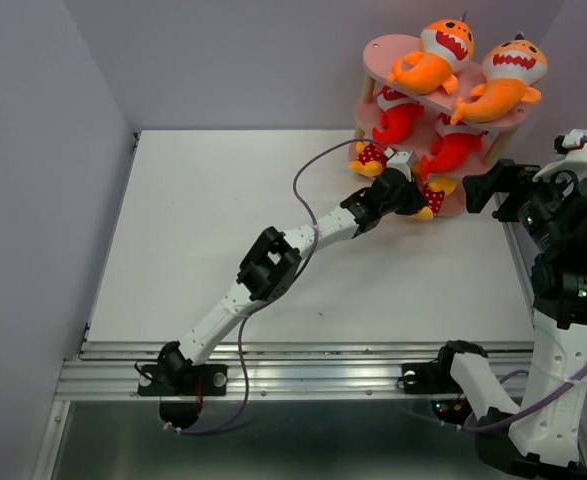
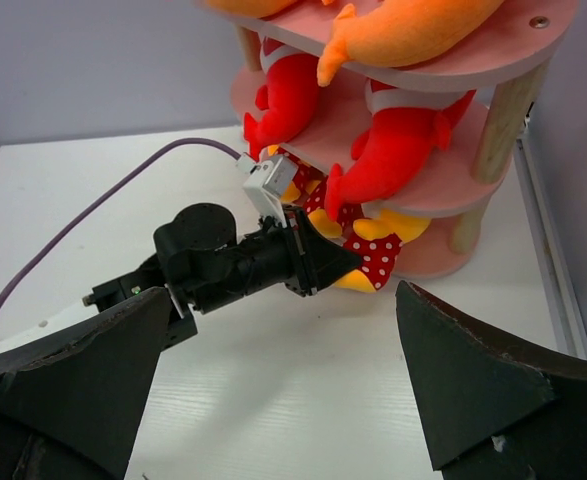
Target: Place and organize the stuffed toys onto the shelf
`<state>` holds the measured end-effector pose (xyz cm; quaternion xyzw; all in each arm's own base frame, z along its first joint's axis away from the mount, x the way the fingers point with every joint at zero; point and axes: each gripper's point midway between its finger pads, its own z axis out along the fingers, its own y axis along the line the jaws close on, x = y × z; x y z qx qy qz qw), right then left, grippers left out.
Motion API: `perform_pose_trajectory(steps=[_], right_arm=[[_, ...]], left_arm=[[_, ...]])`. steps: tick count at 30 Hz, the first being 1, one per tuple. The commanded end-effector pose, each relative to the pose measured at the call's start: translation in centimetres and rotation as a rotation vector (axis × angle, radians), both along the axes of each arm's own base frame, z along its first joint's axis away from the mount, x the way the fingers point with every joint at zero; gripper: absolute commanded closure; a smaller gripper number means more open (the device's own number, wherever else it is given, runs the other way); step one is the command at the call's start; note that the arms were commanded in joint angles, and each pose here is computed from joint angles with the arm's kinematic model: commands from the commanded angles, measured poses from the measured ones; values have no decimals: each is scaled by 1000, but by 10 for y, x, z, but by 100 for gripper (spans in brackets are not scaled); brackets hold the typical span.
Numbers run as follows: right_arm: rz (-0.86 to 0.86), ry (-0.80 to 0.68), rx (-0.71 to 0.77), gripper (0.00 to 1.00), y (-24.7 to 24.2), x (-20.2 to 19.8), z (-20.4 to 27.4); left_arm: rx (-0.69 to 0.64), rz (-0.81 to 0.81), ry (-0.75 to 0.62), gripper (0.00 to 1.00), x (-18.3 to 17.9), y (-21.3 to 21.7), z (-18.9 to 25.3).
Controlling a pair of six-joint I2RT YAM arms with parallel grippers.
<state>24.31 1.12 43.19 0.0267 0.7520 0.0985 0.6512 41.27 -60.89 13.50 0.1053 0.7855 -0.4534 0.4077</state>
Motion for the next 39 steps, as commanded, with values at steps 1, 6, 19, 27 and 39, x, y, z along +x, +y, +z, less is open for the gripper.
perform_pose_trajectory(steps=[1,6,19,27,39], right_arm=[[13,-67,1,0,2,0,15],[17,-65,2,0,3,0,13],[30,-63,10,0,5,0,11],[30,-64,15,0,5,0,10],[34,-62,21,0,5,-2,8]], left_arm=[[-162,-31,-77,100,5,-12,63],[-195,-39,-87,100,10,-14,67],[-236,-10,-117,99,22,-13,71],[-250,0,-100,98,27,-13,65],[-274,19,-85,91,32,-14,61]])
